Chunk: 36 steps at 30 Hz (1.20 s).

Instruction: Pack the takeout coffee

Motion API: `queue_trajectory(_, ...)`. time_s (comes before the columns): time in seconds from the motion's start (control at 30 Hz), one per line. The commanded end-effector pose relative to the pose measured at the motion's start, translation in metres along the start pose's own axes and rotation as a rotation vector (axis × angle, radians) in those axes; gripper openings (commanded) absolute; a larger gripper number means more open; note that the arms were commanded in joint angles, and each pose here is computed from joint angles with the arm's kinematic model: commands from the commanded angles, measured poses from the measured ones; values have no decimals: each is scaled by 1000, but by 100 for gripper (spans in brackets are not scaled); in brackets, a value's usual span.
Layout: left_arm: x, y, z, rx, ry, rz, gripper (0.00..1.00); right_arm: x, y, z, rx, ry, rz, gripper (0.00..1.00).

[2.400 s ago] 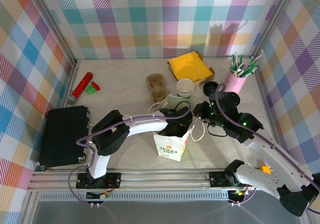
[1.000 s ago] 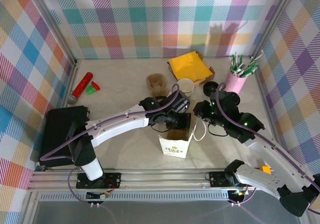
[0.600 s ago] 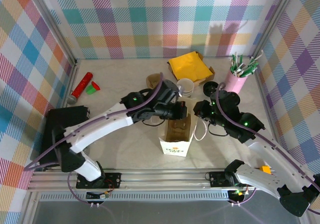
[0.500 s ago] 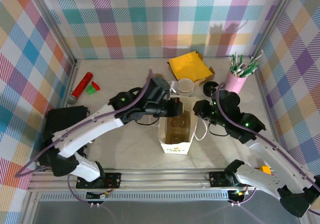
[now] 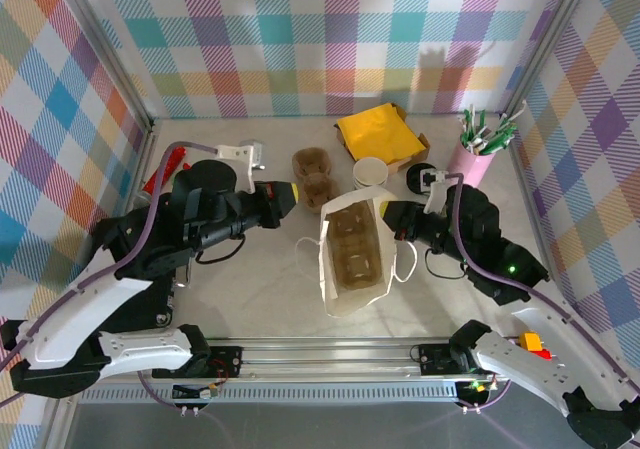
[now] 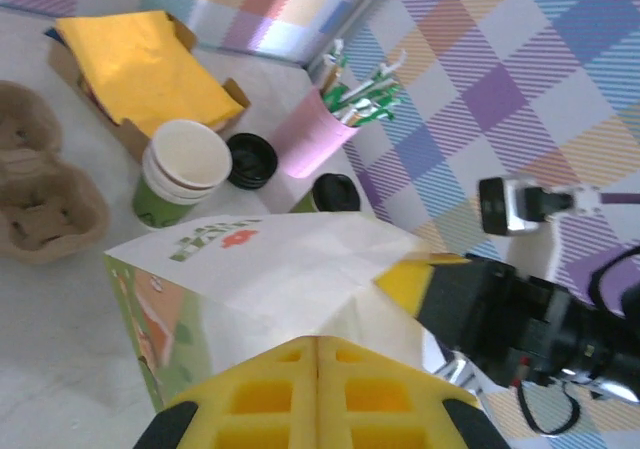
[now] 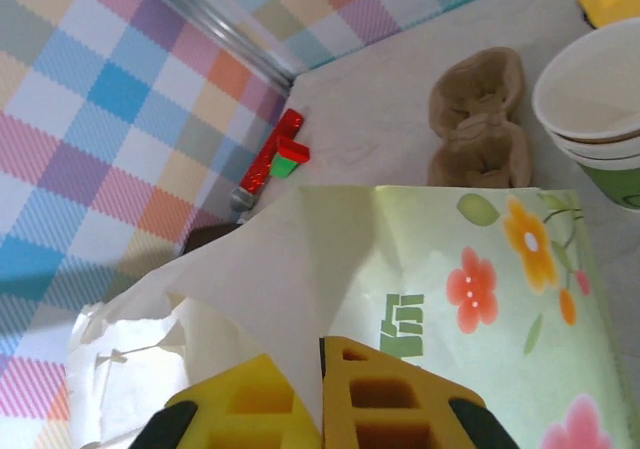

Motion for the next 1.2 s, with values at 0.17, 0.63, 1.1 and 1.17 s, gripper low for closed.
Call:
queue_trajectory(0.17, -10, 0, 18, 82, 25, 10, 1, -1, -10, 17, 210, -123, -31, 0)
queue_trajectory(0.63, -16, 5, 24, 101, 8, 39, 1, -5, 5, 5, 64, -25, 78, 0)
queue_trajectory(1.1, -23, 10, 28, 99, -15, 56, 0, -1, 74, -14, -278, 201, 323, 2)
queue_trajectory(1.17, -24, 10, 29, 106, -16, 55, 0, 3, 76, -16, -295, 203, 304, 3)
Point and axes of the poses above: each hand's point on the last joint's axis, 136 mm out from that joint toward the fingers, its own y axis out along the fingers, its own z axis along the line the jaws close on, x = y × z, the point moved 9 cm from there along -y, back along the fingers, and after that the axes turned 1 degree about y, right-handed, at the moved point
